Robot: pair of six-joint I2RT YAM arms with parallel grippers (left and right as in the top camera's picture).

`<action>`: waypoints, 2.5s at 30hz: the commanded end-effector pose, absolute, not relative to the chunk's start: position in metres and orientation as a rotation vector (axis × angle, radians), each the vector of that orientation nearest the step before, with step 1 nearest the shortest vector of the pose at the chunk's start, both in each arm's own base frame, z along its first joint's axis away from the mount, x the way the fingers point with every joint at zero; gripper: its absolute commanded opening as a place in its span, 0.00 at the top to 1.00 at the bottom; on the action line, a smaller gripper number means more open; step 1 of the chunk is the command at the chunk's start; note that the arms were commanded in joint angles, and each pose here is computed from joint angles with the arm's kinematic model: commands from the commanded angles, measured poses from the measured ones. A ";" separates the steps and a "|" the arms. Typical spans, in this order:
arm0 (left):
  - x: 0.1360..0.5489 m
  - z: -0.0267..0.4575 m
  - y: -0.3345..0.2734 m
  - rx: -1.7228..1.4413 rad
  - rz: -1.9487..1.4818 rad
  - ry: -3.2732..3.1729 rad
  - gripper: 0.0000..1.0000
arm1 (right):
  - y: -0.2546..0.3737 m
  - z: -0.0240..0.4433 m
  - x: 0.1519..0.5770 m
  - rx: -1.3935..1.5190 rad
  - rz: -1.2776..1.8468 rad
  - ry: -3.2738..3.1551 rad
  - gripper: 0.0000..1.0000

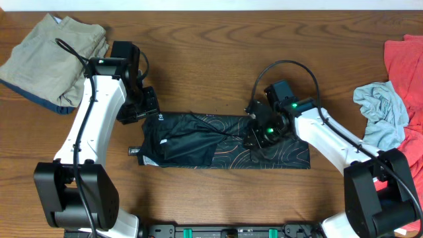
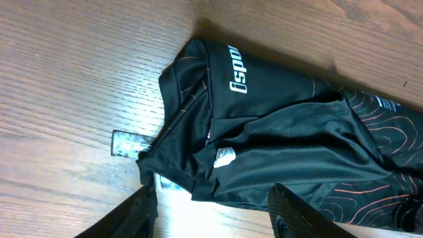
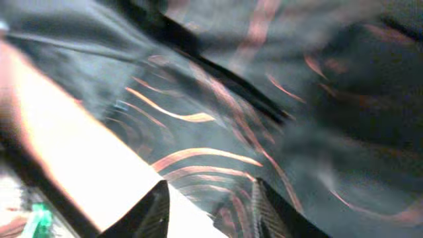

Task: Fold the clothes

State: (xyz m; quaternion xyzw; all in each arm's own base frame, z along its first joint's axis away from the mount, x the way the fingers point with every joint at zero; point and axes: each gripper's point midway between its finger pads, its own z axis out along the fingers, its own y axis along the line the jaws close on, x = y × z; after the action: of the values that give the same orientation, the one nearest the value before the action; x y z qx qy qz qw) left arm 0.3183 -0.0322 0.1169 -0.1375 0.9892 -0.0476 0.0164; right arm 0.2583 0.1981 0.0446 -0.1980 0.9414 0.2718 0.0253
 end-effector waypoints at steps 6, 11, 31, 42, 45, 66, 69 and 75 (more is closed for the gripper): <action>0.317 0.114 -0.028 -0.434 -0.121 3.082 0.34 | 0.204 0.056 0.257 -0.639 0.901 2.886 0.55; 0.318 0.110 -0.028 -0.434 -0.117 3.088 0.24 | 0.169 0.076 0.278 -0.560 0.553 2.937 0.46; 0.303 0.015 -0.013 -0.385 0.079 3.331 0.16 | 0.057 0.111 0.287 0.091 -0.121 3.013 0.34; 0.286 -0.021 -0.039 -0.442 -0.141 3.477 0.30 | 0.030 0.111 0.280 0.231 -0.163 3.046 0.34; 0.286 -0.020 -0.048 -0.441 -0.210 3.479 0.47 | 0.026 0.111 0.281 0.252 -0.164 3.044 0.34; 0.329 0.054 0.072 -0.727 0.182 3.189 0.94 | -0.007 0.112 0.282 0.389 -0.234 3.024 0.34; 0.336 0.083 0.100 -0.823 0.193 3.084 0.94 | -0.013 0.112 0.282 0.421 -0.239 3.021 0.34; 0.336 0.143 0.071 -0.854 -0.102 3.011 0.94 | -0.025 0.112 0.280 0.484 -0.243 3.020 0.35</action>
State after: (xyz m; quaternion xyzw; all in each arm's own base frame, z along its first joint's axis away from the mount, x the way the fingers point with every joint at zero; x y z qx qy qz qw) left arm 0.3265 0.0998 0.1136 -0.2776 0.9600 0.0256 -0.0271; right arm 0.2793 -0.0167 0.1091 0.1391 0.9871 -0.0722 0.0325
